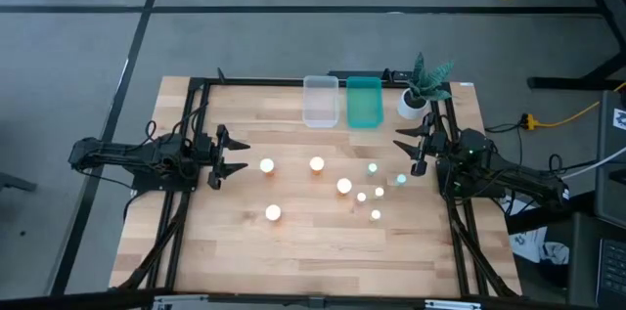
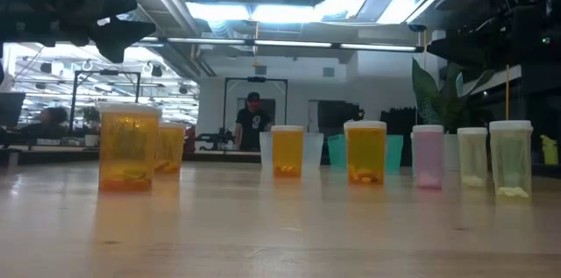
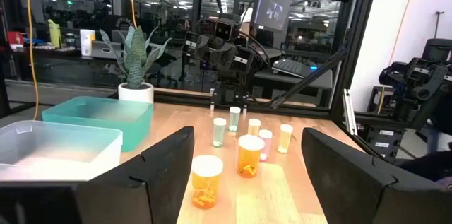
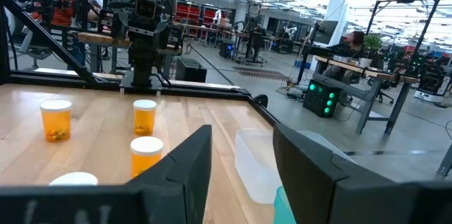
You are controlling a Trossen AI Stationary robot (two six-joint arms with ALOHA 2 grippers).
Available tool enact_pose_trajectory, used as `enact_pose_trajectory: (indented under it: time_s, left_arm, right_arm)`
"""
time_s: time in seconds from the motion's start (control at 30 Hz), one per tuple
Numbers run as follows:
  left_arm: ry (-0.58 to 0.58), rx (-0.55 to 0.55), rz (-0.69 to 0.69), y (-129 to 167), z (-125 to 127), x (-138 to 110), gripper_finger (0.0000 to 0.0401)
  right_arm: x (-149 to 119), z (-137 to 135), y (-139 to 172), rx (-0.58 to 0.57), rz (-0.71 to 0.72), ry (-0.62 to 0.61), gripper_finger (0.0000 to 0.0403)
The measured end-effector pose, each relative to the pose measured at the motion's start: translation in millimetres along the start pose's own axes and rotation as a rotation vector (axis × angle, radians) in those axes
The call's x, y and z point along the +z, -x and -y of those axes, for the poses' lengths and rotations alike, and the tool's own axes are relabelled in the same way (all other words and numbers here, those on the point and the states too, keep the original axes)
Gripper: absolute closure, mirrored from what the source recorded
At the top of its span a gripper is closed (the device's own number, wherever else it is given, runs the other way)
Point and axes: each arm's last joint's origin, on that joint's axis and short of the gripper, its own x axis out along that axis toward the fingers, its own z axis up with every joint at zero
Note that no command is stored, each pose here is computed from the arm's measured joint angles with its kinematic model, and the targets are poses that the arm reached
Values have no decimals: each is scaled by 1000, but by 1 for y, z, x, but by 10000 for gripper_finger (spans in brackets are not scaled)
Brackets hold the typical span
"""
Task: Pick and place medicine bottles into bin by pill shape (circle, oval)
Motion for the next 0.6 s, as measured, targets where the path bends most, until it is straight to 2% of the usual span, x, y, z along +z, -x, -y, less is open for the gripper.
enact_pose_trajectory:
  time_s: [0.4,0.6]
  left_arm:
    - [0,0,-1,0,0,0,147]
    - [0,0,0,0,0,0,147]
  right_arm:
    - [0,0,0,0,0,1,249]
    - [0,1,0,-44,-5,54,249]
